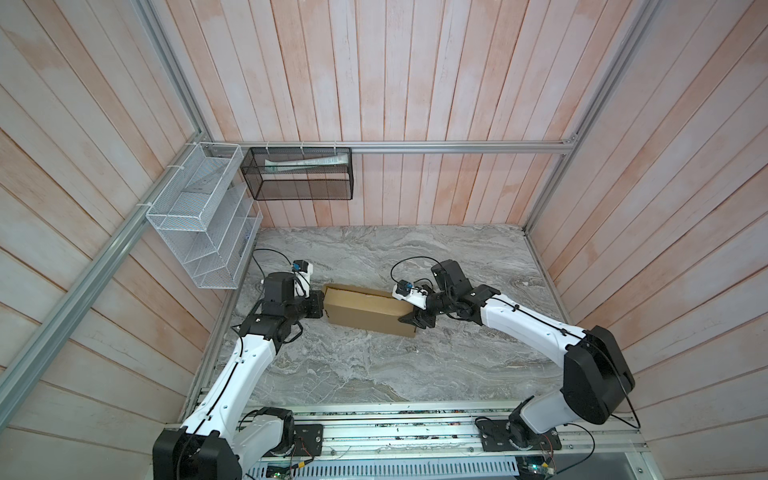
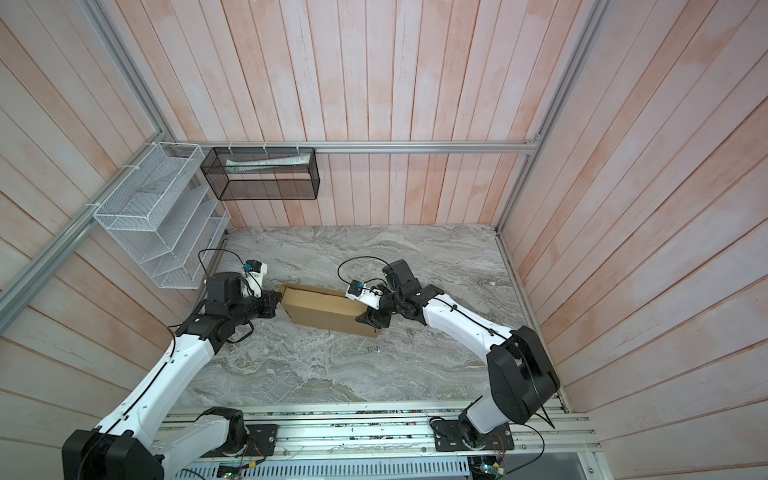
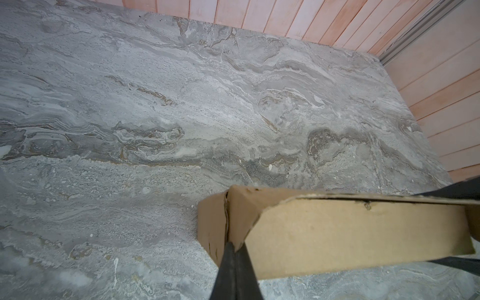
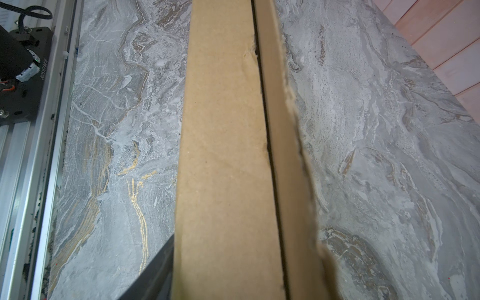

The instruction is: Fold the paper box

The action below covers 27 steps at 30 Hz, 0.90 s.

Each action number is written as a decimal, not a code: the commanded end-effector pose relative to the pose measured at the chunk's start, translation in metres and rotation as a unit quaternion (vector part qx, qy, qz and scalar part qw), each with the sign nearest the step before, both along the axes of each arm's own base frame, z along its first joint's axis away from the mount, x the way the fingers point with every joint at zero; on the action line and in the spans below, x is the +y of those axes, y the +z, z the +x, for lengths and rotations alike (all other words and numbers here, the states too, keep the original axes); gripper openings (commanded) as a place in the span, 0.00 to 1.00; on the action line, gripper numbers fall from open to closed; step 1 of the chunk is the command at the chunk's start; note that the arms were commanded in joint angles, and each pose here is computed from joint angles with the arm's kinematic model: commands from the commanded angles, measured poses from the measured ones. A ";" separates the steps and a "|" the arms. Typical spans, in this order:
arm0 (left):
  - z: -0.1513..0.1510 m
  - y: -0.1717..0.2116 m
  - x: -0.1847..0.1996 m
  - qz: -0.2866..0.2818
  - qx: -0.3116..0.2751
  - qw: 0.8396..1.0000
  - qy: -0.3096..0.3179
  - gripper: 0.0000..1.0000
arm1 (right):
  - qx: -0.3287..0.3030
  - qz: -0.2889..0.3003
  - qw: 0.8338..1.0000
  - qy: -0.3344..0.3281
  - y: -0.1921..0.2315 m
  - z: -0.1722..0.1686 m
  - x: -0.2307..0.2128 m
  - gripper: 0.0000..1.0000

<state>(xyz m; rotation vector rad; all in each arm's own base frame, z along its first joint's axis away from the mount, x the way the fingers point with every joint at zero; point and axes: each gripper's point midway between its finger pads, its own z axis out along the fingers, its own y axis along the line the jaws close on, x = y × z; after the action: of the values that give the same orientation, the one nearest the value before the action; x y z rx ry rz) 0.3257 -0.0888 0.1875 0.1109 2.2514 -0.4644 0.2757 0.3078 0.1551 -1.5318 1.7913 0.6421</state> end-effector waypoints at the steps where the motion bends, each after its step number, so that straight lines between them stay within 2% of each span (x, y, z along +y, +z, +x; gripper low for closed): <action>1: -0.006 -0.023 0.004 0.011 0.035 0.999 0.013 0.00 | 0.017 -0.015 1.000 0.003 -0.012 -0.009 -0.006 0.61; 27: -0.007 -0.027 0.003 0.017 0.040 0.999 0.015 0.00 | -0.014 0.040 0.999 -0.010 0.022 -0.011 -0.008 0.65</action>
<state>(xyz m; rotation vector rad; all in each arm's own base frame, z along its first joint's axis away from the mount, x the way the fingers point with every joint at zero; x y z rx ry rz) 0.3265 -0.0892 0.1842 0.1028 2.2625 -0.4459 0.2660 0.3009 0.1683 -1.4893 1.7574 0.6513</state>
